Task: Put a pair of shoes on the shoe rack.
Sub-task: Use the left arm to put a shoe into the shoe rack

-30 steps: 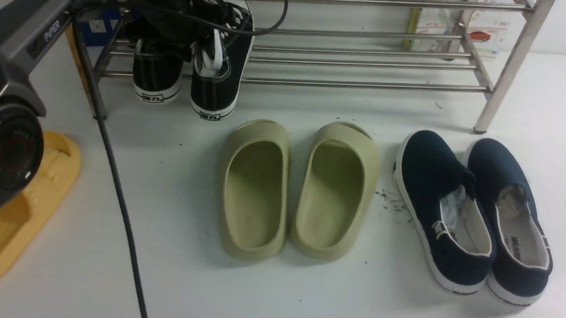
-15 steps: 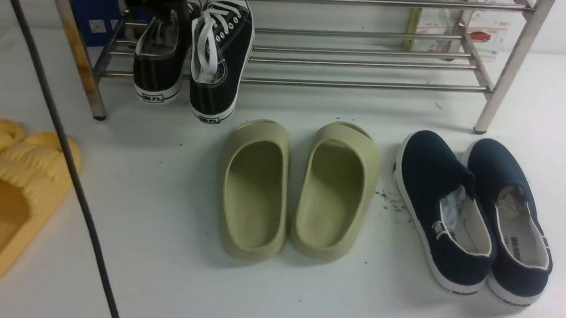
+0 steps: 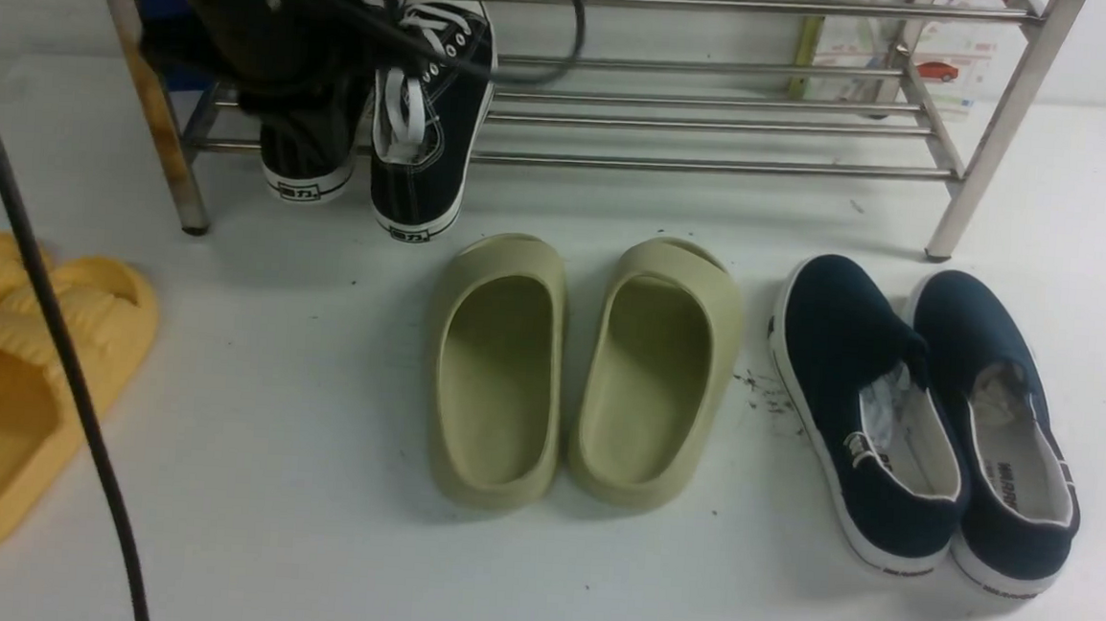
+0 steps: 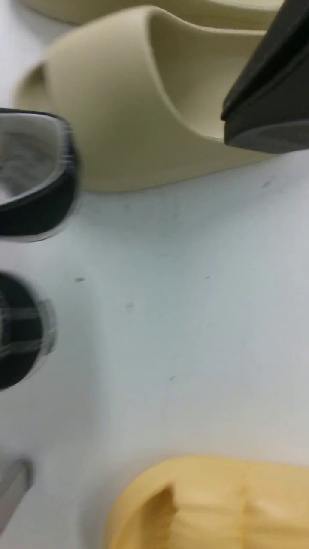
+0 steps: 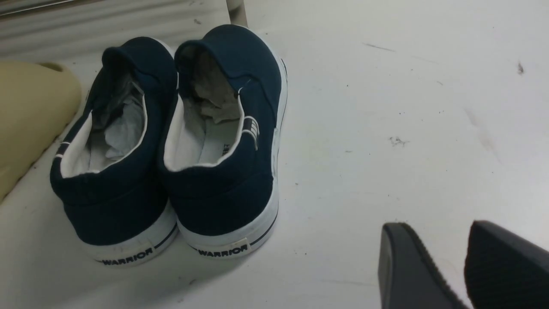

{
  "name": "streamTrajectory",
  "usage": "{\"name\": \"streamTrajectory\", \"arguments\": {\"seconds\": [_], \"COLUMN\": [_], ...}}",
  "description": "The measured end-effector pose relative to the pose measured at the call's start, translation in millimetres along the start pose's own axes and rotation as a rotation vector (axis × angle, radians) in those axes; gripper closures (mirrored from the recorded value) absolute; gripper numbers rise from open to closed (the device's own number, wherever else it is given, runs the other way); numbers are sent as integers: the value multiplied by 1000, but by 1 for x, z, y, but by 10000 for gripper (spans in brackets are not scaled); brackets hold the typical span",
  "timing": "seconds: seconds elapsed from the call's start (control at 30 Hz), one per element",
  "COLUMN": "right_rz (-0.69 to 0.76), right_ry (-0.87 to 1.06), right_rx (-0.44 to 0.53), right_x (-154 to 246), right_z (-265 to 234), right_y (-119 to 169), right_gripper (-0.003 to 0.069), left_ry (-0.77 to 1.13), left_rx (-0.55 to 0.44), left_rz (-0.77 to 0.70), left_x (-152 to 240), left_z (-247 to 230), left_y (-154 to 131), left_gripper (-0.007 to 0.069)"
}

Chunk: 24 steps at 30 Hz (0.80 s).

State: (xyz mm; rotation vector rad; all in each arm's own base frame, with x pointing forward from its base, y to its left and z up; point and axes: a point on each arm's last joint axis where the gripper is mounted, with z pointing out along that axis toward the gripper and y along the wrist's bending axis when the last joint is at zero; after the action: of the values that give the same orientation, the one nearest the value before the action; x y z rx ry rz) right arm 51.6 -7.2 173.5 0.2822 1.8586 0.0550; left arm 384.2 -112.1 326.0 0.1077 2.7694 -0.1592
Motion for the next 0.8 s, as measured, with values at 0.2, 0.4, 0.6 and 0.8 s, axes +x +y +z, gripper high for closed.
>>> {"name": "streamTrajectory", "arguments": {"seconds": [0.2,0.4,0.6,0.8], "right_rz": [0,0,0,0], "right_ry": [0,0,0,0], "right_rx": [0,0,0,0], "right_x": [0,0,0,0], "right_z": [0,0,0,0], "right_y": [0,0,0,0], "right_gripper": [413,413,413,413], "left_ry": [-56,-183,-237,-280], "left_rx": [-31,-42,-27,-12], "left_rz": [-11,-33,-35,-41], "left_x": [4,-9,-13,-24], "left_z": [69,85,85,72], "left_y": [-5,-3,-4,-7], "left_gripper": [635,635,632,631]}}
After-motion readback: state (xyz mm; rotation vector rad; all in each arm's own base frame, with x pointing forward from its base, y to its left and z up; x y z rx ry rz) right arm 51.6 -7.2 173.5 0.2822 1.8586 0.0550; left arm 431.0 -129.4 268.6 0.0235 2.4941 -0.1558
